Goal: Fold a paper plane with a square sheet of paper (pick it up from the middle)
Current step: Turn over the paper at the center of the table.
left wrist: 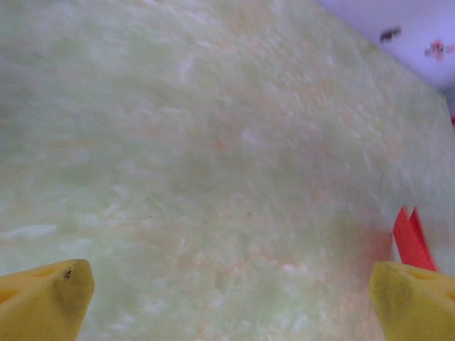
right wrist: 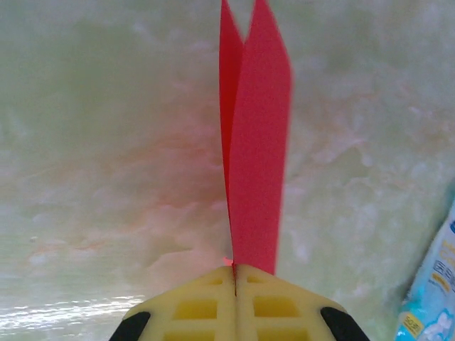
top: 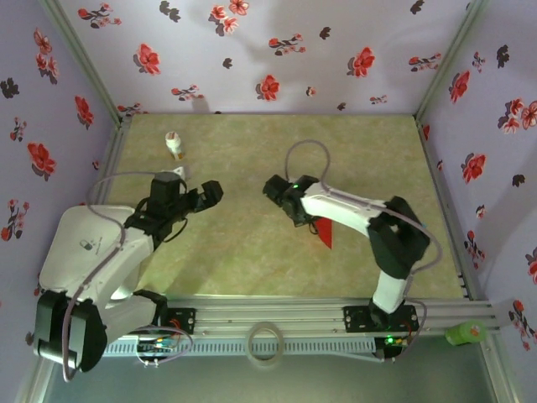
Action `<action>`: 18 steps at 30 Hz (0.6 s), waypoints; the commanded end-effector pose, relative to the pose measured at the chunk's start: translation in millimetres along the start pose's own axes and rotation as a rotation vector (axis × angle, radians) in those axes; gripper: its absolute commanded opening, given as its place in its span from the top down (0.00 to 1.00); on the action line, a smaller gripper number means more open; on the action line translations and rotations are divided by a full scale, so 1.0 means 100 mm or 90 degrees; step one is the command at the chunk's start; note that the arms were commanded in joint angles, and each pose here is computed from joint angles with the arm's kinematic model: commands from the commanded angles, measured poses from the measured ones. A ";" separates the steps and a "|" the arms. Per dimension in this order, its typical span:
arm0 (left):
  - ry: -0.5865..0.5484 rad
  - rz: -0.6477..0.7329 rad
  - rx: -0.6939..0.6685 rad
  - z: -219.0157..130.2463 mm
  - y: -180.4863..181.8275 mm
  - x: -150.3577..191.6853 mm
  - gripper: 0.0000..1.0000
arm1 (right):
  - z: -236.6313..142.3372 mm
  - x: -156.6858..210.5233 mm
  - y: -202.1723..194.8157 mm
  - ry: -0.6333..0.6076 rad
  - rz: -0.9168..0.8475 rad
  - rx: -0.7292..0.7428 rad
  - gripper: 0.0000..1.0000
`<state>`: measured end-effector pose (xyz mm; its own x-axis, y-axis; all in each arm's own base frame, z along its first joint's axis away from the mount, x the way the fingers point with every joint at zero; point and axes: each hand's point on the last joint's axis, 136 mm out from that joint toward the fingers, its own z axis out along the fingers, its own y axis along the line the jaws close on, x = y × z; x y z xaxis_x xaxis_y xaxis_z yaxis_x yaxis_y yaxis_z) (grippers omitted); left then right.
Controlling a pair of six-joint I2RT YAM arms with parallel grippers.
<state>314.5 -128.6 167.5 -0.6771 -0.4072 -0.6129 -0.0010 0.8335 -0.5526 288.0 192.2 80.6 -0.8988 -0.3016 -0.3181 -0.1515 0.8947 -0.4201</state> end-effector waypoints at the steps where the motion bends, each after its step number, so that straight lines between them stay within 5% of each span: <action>1: -0.056 -0.056 -0.002 -0.12 0.11 -0.15 0.00 | -0.06 -0.06 0.31 -0.015 -0.056 0.005 0.97; 10: 0.006 -0.036 0.085 -0.08 -0.15 -0.13 0.00 | -0.28 -0.16 1.32 -0.001 -0.017 -0.266 0.83; 18: 0.132 -0.073 0.177 0.22 -0.39 0.06 0.00 | -0.55 -0.28 1.15 -0.057 0.147 -0.521 0.57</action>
<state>321.8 -152.7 156.9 -0.7807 -0.4162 -0.4662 0.0371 0.7138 -0.6994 263.8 311.6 54.4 -0.9139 -0.2182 -0.3424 -0.2849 0.9454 0.1579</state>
